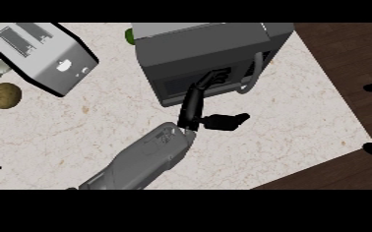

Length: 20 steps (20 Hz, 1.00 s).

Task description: Pick up the milk, place it into the microwave and close the microwave

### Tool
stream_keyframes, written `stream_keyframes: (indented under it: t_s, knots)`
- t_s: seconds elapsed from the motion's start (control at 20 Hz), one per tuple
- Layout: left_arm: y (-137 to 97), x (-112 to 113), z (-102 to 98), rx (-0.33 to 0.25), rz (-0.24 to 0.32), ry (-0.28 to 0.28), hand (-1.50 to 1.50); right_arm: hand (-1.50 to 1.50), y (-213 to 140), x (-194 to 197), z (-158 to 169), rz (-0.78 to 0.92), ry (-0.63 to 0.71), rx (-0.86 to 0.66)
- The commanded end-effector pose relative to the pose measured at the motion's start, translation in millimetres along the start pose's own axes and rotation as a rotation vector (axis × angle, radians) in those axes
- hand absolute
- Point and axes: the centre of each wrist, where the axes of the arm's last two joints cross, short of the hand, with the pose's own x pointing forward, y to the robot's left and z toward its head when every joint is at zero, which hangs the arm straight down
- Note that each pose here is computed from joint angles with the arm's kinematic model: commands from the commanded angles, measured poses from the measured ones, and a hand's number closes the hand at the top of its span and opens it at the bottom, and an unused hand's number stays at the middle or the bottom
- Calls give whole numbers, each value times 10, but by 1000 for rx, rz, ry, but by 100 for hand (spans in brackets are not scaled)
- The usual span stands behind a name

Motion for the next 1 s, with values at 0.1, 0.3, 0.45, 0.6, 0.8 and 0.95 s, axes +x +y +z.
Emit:
stream_keyframes:
  t_s: [0.1,0.3,0.45,0.6,0.8,0.95]
  knots:
    - [31,168,-216,119,46,-16,-150,150,-207,198,-217,173,-43,22]
    - [44,159,-228,143,67,-2,-150,150,-282,239,-297,215,-58,7]
    - [29,197,-258,159,75,-7,-150,150,-279,227,-319,213,-52,14]
    - [29,154,-230,156,71,-14,-150,150,-302,231,-373,232,-57,16]
    - [39,154,-265,163,70,-23,-150,150,-317,224,-394,245,-55,14]
    - [15,180,-277,154,75,-35,-150,150,-307,226,-469,240,-78,14]
